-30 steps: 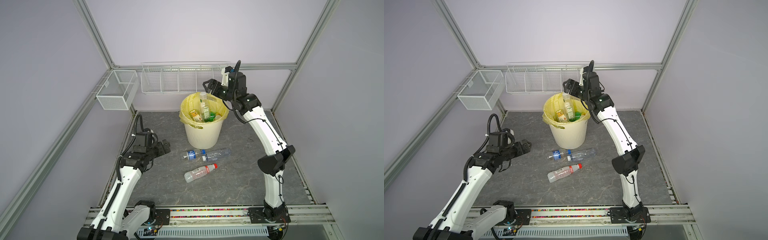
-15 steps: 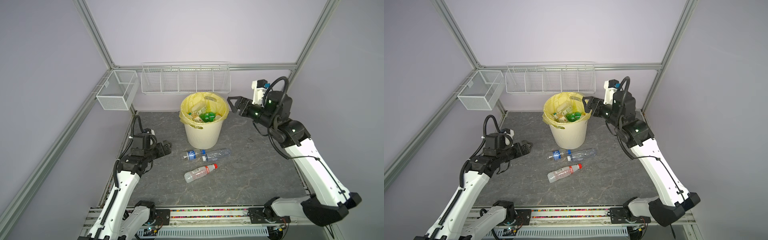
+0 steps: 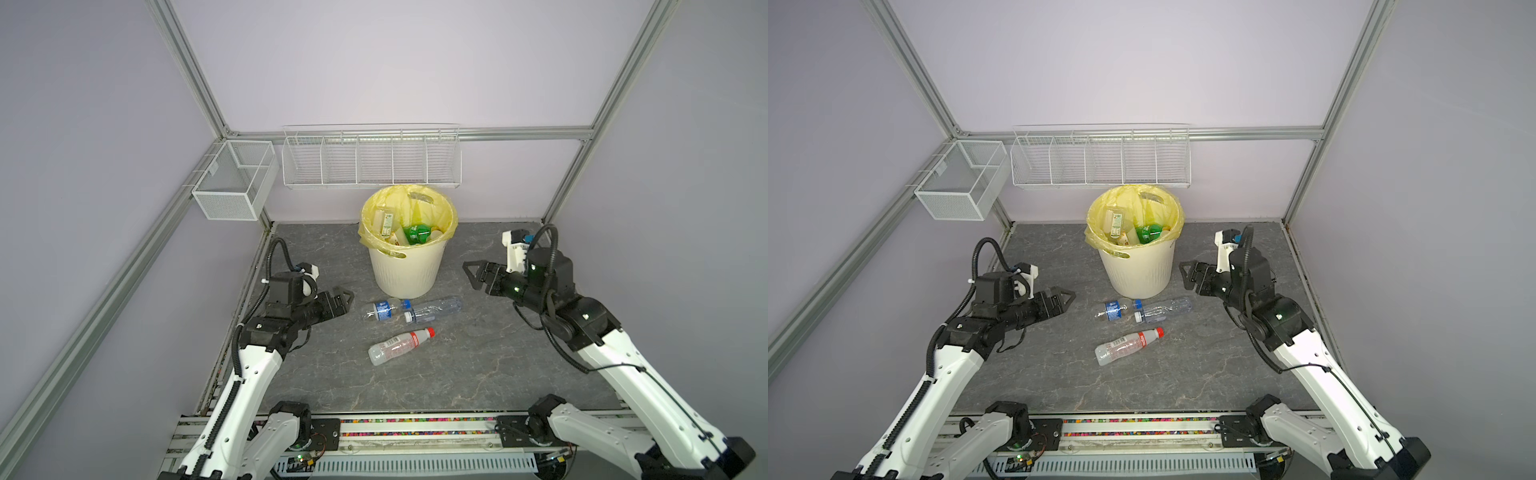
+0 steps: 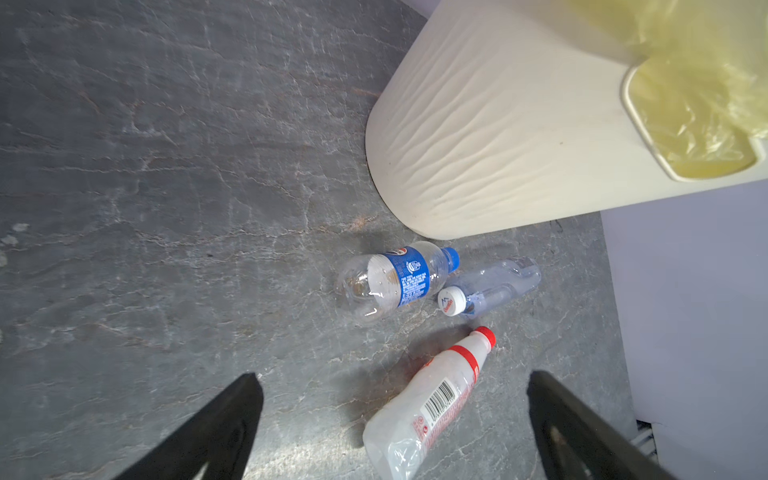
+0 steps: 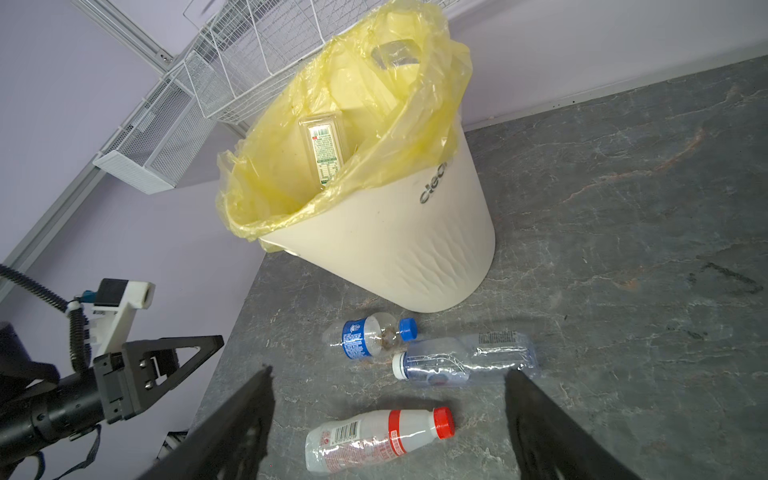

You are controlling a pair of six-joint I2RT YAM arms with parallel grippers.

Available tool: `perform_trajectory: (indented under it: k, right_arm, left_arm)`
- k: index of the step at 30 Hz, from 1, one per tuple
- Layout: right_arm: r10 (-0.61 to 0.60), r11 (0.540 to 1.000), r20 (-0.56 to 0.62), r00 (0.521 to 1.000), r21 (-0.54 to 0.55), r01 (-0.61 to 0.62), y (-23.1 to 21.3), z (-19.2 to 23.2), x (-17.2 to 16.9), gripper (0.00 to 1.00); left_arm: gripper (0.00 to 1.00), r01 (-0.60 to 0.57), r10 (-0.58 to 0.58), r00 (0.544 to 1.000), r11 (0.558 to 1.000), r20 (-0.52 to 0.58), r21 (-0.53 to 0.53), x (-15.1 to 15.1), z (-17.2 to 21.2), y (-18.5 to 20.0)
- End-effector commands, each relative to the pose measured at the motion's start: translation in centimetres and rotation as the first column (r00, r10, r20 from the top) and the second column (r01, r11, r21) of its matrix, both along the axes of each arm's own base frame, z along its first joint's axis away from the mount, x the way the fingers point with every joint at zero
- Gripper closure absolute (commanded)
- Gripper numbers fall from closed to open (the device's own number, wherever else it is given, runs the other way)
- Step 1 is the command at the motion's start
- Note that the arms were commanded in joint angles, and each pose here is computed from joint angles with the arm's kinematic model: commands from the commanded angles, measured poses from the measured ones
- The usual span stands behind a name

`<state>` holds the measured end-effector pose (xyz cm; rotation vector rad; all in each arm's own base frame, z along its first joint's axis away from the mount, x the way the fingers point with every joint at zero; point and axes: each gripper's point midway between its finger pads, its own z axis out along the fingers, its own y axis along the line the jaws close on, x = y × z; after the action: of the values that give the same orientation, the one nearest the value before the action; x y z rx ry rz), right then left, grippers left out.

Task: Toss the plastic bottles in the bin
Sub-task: 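Draw the right gripper back from the bin while the left gripper moves toward the bottles, then lower the left gripper over the red-capped milk bottle and close on it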

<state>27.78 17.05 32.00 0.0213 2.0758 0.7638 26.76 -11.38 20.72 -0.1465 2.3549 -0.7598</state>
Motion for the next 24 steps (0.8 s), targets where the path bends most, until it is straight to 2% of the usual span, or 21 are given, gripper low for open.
perform_trajectory:
  k: [1, 5, 12, 16, 19, 24]
  right_arm:
    - [-0.037, 0.999, -0.037, 0.999, -0.008, 0.037, -1.4, -2.0, -1.4, 0.12]
    - [-0.080, 0.997, -0.058, 0.995, -0.019, 0.079, -3.0, -4.1, -2.9, 0.12]
    - [-0.128, 0.992, -0.106, 0.986, -0.035, 0.125, -4.6, -8.1, -4.6, 0.12]
    - [-0.123, 0.992, -0.141, 0.982, -0.055, 0.116, -4.7, -10.2, -5.0, 0.12]
    - [-0.113, 0.992, -0.162, 0.980, -0.076, 0.102, -4.6, -11.3, -5.2, 0.12]
    - [-0.099, 0.993, -0.165, 0.981, -0.086, 0.086, -4.2, -11.6, -4.9, 0.12]
  left_arm:
    - [0.01, 0.059, -0.057, 0.998, 0.996, 0.042, -0.068, -0.3, 0.9, -1.6]
    - [0.01, 0.091, -0.089, 0.995, 0.995, 0.051, -0.041, -1.0, 0.5, -3.0]
    - [0.01, 0.138, -0.139, 0.990, 0.990, -0.001, -0.024, -2.6, -2.1, -4.7]
    - [0.01, 0.140, -0.142, 0.990, 0.988, 0.022, 0.058, -3.6, -2.4, -4.2]
    - [0.01, 0.127, -0.134, 0.987, 0.989, 0.088, 0.081, -4.1, -1.7, -3.8]
    - [0.00, 0.144, -0.147, 0.988, 0.987, 0.043, 0.070, -4.3, -3.2, -4.6]
